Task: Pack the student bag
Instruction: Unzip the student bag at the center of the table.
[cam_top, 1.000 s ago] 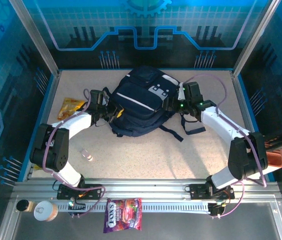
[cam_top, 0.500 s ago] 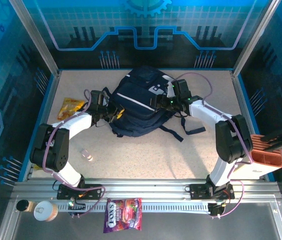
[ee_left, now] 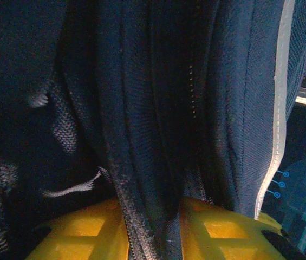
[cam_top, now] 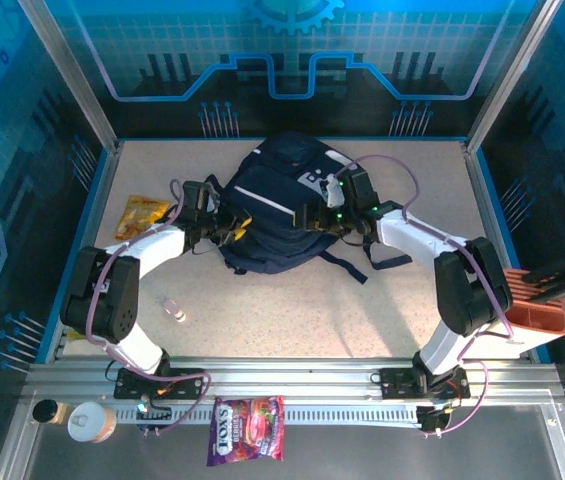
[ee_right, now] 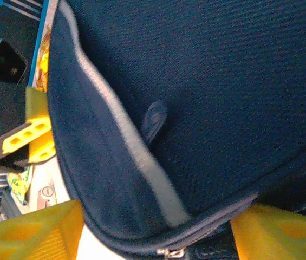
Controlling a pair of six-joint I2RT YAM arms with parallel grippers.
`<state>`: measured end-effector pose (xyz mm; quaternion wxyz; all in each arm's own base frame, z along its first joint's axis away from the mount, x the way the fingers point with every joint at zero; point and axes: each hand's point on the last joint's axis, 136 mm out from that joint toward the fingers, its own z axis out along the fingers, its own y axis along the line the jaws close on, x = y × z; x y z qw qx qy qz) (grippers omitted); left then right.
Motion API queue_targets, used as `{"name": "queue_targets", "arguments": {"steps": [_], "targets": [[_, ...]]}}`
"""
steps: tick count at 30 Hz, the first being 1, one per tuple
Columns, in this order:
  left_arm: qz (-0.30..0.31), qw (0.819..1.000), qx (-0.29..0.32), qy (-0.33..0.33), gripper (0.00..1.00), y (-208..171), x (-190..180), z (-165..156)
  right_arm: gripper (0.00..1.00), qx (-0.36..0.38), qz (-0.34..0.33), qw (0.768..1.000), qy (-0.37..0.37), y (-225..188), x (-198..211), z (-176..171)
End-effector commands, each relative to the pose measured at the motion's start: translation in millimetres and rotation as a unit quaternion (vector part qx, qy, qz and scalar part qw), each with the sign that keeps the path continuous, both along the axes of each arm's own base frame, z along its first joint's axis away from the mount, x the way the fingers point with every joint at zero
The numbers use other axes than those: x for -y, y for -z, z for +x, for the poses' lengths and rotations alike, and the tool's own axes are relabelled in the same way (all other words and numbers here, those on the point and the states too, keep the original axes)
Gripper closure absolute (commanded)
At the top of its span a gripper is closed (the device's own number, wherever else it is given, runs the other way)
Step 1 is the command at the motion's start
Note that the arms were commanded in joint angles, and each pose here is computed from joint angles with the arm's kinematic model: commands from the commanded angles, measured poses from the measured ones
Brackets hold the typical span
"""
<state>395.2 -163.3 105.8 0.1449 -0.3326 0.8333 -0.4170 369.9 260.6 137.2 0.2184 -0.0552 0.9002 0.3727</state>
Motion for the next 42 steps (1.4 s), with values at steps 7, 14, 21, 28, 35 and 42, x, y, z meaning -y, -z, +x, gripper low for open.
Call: {"name": "queue_targets", "arguments": {"steps": [7,14,21,28,35,42], "targets": [[-0.016,1.000,-0.002,0.023,0.66,-1,13,-4,0.38,0.039,-0.093,0.993,-0.061,11,8,-23],[-0.015,1.000,-0.002,0.024,0.65,-2,13,-3,0.47,0.082,-0.145,0.981,-0.102,15,13,-25],[-0.017,1.000,-0.002,0.024,0.65,-3,14,-2,0.66,0.096,-0.168,0.974,-0.114,18,14,-24],[-0.019,0.999,-0.003,0.026,0.65,-3,16,-3,0.88,0.096,-0.209,0.965,-0.122,25,10,-26],[-0.021,0.999,-0.003,0.034,0.64,-2,25,-3,0.92,0.131,-0.214,0.951,-0.180,14,-25,-52],[-0.025,0.999,0.000,0.038,0.64,-2,38,1,0.90,0.143,-0.202,0.946,-0.210,10,-72,-58]]}}
